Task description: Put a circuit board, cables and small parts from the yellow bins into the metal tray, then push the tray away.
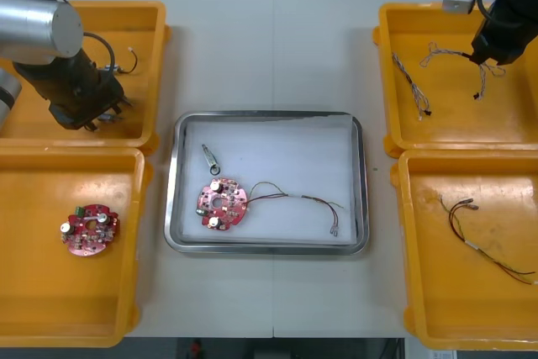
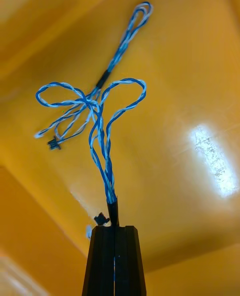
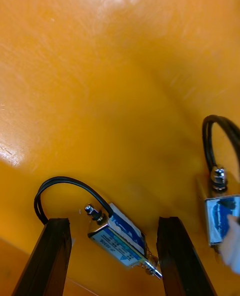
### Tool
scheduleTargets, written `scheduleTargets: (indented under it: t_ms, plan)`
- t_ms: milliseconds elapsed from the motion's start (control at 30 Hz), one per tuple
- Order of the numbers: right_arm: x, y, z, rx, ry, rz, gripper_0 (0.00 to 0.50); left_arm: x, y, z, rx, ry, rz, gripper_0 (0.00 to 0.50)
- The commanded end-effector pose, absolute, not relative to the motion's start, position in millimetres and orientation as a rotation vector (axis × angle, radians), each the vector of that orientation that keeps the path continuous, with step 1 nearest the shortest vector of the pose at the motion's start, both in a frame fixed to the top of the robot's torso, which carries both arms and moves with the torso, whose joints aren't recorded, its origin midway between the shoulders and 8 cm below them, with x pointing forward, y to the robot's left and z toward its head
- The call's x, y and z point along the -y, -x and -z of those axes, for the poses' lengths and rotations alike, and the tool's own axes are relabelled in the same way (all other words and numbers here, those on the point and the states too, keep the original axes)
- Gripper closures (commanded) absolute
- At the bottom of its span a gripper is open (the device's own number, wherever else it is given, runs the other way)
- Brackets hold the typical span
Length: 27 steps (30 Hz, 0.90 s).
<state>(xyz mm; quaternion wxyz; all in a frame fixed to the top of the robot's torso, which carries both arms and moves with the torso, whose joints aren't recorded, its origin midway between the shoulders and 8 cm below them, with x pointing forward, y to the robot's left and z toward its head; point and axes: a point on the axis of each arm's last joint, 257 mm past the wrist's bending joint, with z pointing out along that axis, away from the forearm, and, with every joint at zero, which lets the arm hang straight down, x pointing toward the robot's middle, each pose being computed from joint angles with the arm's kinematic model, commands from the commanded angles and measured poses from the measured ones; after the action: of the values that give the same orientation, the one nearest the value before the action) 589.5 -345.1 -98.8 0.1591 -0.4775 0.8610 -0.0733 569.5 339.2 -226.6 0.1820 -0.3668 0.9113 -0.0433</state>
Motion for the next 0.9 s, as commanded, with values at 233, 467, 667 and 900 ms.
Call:
scheduleTargets:
  t_ms: [233, 467, 667, 900]
  plan:
    - [324.8, -562.0, 49.0, -2.366, 1.482, 0.237, 0.500, -341.7, -587.0, 203.4, -2.524, 0.979, 0.104, 0.058]
    - [290.2, -570.4, 22.5, -2.214, 1.507, 0.316, 0.500, -343.3, -586.3, 209.2, -2.527, 0.968, 0.095, 0.497]
    - [251.0, -564.9, 10.3, -2.098, 1.487, 0.352, 0.500, -343.6, -585.0, 211.1, -2.537, 0.953, 0.090, 0.500]
    - [191.9, -549.9, 8.2, -2.011, 1.503, 0.366, 0.500, -348.2, -581.7, 210.1, -2.551, 0.939, 0.075, 0.500]
